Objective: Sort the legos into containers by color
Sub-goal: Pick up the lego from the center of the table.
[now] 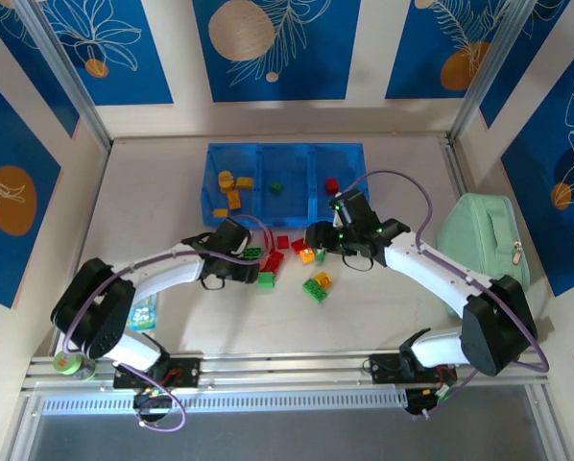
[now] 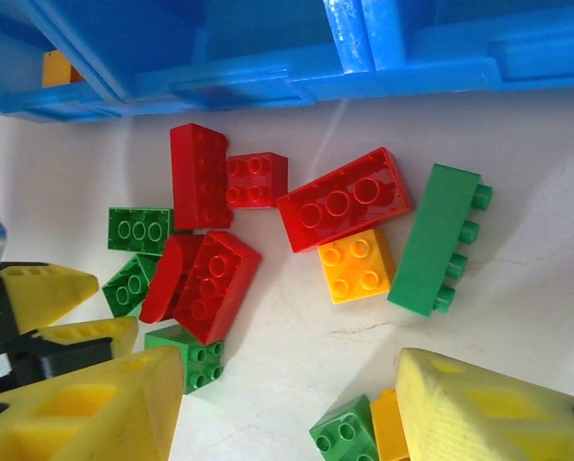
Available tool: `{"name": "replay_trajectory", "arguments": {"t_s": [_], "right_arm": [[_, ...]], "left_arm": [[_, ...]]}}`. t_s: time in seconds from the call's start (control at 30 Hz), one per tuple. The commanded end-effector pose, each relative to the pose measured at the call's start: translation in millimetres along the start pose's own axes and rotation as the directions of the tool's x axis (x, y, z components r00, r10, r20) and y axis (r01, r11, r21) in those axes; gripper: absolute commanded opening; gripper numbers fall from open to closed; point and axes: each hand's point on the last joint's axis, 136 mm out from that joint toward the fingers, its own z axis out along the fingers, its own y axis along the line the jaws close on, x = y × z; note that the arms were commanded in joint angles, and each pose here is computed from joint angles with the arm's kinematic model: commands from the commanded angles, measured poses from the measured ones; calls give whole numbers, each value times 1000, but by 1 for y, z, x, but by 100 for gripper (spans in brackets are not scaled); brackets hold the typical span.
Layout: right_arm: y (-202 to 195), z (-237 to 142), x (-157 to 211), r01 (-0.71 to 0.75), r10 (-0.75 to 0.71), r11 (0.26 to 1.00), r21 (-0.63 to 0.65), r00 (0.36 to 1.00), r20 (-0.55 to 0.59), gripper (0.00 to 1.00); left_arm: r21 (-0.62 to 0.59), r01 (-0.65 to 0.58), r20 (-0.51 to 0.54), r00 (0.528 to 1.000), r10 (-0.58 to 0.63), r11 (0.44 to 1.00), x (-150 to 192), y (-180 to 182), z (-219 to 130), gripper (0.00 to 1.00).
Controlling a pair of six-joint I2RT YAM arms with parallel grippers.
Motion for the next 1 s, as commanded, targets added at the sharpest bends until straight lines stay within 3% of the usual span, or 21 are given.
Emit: {"name": "replay_trajectory", "arguments": {"t_s": [0.0, 0.2, 0.43, 0.57, 0.8, 0.97], "right_arm": [[2, 5, 5, -25, 24, 999, -27, 999, -23, 61], [0, 5, 5, -28, 27, 999, -22, 999, -19, 61], [-5, 7, 6, -42, 41, 999, -17, 999, -19, 60], [-7, 8, 5, -46, 46, 999, -15, 999, -15, 60], [-12, 8, 5, -57, 57, 998, -10, 998, -10, 59], [-18, 7, 4, -70, 70, 998, -9, 998, -4, 59]], "left_arm": [[12, -22, -1, 1000, 22, 1000, -9, -3, 4, 64], [25, -10, -34, 999, 11, 1000, -6, -6, 15, 59], [36, -4, -37, 999, 5, 999, -7, -12, 15, 38], [32, -6, -22, 1000, 7, 999, -7, -13, 5, 31], [67, 7, 46, 999, -10, 998, -11, -21, -25, 28], [79, -3, 126, 992, -7, 997, -33, -26, -57, 28]]}}
